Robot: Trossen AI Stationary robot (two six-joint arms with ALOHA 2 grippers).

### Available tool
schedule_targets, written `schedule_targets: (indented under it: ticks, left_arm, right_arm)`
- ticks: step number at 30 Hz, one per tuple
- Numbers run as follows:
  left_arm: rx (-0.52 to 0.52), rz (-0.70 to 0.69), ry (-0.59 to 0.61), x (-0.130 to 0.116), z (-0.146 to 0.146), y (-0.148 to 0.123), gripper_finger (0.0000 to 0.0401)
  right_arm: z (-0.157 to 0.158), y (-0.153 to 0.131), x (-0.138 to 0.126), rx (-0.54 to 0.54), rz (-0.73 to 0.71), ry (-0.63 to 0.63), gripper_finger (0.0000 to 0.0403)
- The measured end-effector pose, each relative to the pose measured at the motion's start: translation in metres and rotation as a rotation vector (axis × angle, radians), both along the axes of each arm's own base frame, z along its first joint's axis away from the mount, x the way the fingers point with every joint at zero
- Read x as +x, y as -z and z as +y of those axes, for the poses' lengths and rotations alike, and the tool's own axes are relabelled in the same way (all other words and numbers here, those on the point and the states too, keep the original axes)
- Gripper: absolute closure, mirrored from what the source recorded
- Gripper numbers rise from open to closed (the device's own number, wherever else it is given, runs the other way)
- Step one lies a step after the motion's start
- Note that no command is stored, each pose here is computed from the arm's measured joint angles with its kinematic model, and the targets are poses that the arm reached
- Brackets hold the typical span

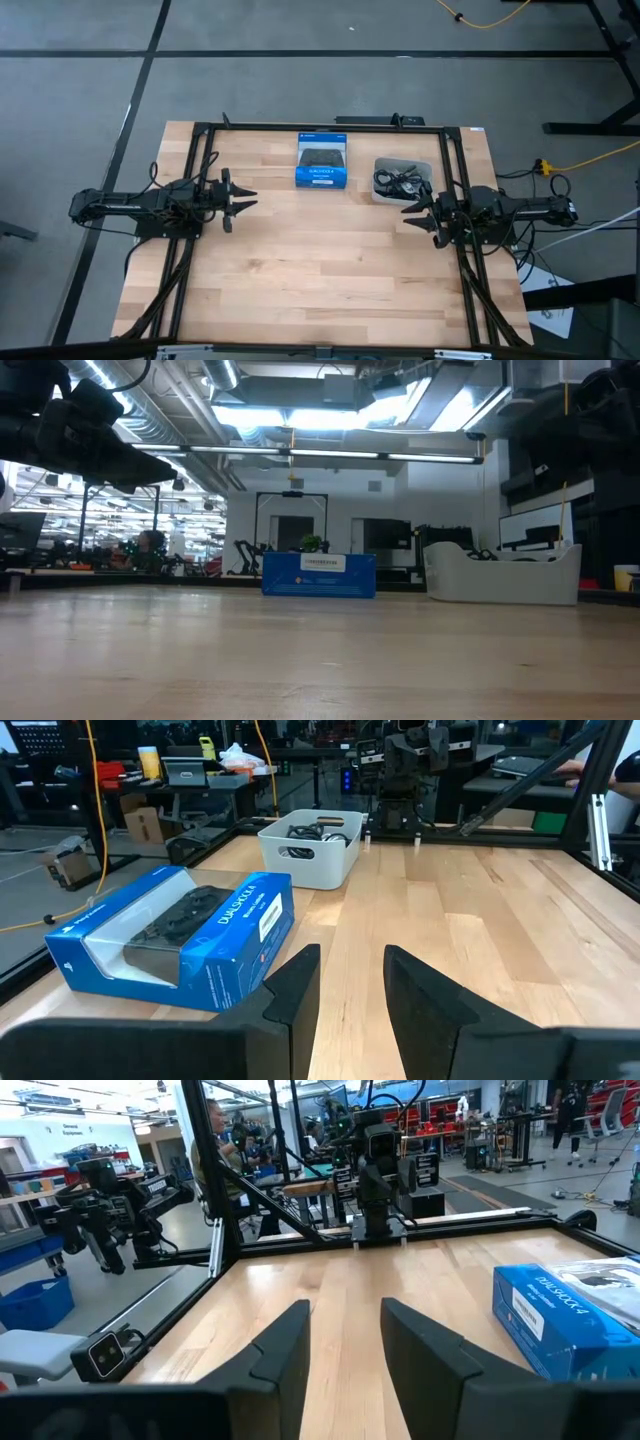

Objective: Pick and place USB-C Cables
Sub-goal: Return to Home Position

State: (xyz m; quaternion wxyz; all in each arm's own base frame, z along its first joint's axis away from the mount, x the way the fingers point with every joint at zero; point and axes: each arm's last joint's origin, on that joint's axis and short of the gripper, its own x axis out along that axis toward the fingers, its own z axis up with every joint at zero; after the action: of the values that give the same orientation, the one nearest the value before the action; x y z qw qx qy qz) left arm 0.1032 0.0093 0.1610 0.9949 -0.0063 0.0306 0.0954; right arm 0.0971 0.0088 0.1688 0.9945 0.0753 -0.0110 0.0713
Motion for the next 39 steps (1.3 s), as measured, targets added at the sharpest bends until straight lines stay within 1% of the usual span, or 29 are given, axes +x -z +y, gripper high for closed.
schedule_targets:
  ticks: [39]
  left_arm:
    - [0.000, 0.000, 0.000, 0.0000, 0.0000, 0.0000, 0.0296]
  right_arm:
    - [0.0000, 0.0000, 0.0000, 0.000, 0.000, 0.001, 0.0274]
